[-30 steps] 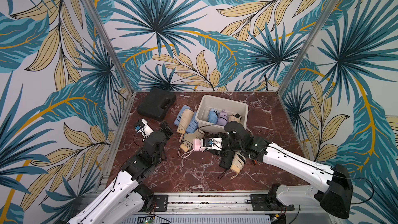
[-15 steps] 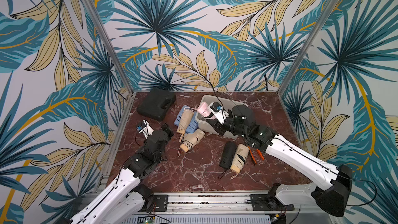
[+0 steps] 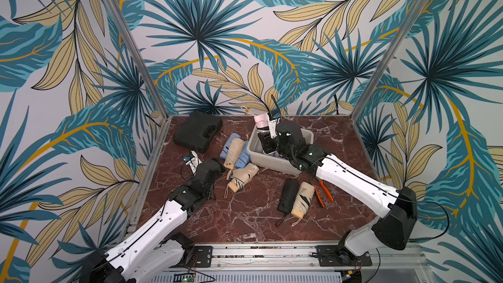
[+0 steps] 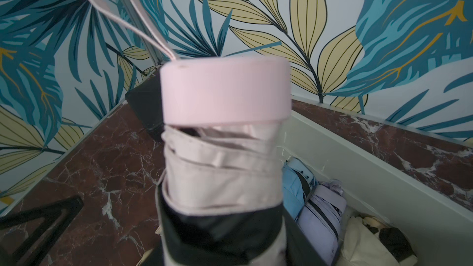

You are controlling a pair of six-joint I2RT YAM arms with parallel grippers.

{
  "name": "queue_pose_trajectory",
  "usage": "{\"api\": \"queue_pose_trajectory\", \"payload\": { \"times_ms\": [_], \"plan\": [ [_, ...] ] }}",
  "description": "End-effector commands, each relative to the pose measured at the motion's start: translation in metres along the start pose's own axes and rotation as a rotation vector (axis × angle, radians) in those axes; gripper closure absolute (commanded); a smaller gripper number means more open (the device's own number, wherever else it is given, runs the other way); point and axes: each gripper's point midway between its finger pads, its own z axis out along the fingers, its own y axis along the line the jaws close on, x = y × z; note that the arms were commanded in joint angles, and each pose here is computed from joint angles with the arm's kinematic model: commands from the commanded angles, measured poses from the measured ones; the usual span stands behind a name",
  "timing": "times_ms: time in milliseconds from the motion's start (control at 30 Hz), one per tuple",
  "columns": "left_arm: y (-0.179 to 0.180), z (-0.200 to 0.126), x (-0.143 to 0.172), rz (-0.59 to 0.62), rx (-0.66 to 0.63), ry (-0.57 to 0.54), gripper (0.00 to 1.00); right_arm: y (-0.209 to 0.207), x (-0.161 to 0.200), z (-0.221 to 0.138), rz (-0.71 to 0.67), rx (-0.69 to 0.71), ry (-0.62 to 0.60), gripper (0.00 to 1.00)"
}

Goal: Put the umbrella into the storage box
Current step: Place the umbrella in the storage box.

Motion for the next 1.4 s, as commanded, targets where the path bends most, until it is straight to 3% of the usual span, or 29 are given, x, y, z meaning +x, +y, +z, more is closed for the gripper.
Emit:
{"api": "queue_pose_trajectory", "payload": {
  "times_ms": [0, 167, 367, 800, 1100, 1367],
  "plan": [
    [-0.019, 0.0, -0.007, -0.052, 0.049, 0.002, 0.13, -0.014, -0.029, 0.003, 0.201, 0.07, -0.09, 0.75],
    [-0.023, 0.009, 0.008, -0.067, 0.055, 0.064, 0.13, -0.027, -0.018, 0.039, 0.411, 0.114, -0.063, 0.75],
    [-0.027, 0.011, 0.008, -0.083, 0.081, 0.061, 0.13, -0.04, -0.004, 0.074, 0.53, 0.166, -0.039, 0.75],
    [-0.02, 0.011, 0.008, -0.042, 0.058, 0.057, 0.12, -0.059, 0.051, 0.129, 0.63, 0.187, 0.091, 0.71],
    [-0.021, 0.011, 0.006, 0.158, 0.015, 0.075, 0.12, -0.056, 0.086, 0.159, 0.654, 0.18, 0.155, 0.59],
    [-0.014, 0.01, 0.0, 0.316, -0.063, 0.072, 0.12, -0.06, 0.075, 0.158, 0.636, 0.183, 0.126, 0.27]
  ]
}}
